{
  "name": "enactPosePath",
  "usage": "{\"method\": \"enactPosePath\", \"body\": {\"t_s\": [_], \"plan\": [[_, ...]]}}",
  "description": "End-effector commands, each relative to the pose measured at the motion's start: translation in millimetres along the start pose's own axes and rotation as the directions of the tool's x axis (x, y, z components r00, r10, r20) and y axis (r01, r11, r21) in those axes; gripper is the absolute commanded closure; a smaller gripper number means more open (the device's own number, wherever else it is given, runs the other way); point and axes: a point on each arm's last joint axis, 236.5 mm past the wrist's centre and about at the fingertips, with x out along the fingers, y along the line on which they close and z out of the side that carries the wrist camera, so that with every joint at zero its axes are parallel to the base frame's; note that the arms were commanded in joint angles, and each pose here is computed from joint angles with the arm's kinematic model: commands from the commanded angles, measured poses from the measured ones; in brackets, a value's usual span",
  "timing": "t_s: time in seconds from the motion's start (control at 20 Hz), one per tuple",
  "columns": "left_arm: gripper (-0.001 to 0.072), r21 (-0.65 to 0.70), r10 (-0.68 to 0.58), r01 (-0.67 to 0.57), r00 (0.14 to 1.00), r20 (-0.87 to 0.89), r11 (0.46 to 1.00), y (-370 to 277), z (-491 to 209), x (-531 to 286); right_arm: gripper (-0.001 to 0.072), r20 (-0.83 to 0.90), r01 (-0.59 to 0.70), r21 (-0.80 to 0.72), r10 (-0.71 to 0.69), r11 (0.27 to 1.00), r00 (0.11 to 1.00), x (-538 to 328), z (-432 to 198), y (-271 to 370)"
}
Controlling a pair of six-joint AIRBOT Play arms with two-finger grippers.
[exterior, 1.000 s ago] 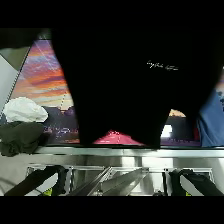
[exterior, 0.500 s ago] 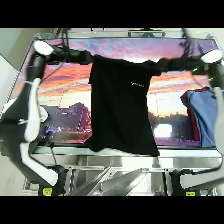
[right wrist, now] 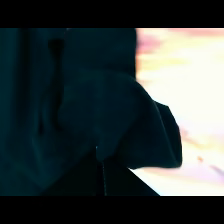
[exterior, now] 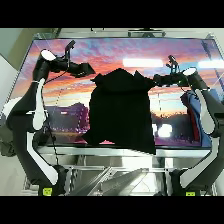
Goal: Fold the shirts.
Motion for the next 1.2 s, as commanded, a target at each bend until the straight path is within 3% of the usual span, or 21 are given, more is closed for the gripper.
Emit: {"method": "enactPosePath", "body": {"t_s": [0.0, 0.25, 0.4, 0.7, 0.9, 1.1, 1.15], "plan": [[-0.0005, -0.171, -0.079, 0.025, 0.946, -0.313, 0.985, -23.4, -92.8, -25.5, 0.0687, -0.008, 0.025, -0.008, -0.025, 1.0, 1.0, -15.9, 5.0, -18.4], [-0.0004, -0.227, -0.004, -0.168, 0.797, -0.604, 0.959, -35.8, -253.3, -22.5, 0.0687, -0.023, 0.02, 0.032, -0.019, 0.999, 1.0, -42.6, 2.0, -37.2], [-0.0004, -0.263, 0.024, -0.222, 0.805, -0.593, 0.939, -33.2, -311.1, -2.1, 0.0687, -0.039, 0.012, 0.057, -0.009, 0.998, 0.999, -56.2, -2.8, -47.0], [0.0013, -0.329, 0.11, -0.29, 0.875, -0.472, 0.898, 8.4, -325.8, 32.8, 0.0687, -0.048, 0.003, 0.065, 0.001, 0.998, 0.999, -67.7, -4.6, -46.6], [0.0017, -0.38, -0.002, -0.14, 0.937, -0.349, 0.914, -1.9, -296.0, 65.8, 0.0687, -0.052, -0.004, 0.061, 0.007, 0.998, 0.999, -68.9, -5.1, -42.4], [0.07, -0.332, -0.019, -0.094, 0.947, -0.322, 0.938, -5.3, -256.9, 70.6, 0.0688, -0.059, -0.001, 0.074, 0.006, 0.997, 0.998, -74.5, -6.8, -44.3], [0.0692, -0.303, -0.006, -0.085, 0.958, -0.288, 0.949, -5.4, -236.1, 66.2, 0.0688, -0.063, 0.029, 0.107, -0.022, 0.994, 0.998, -79.7, -7.8, -51.5]]}}
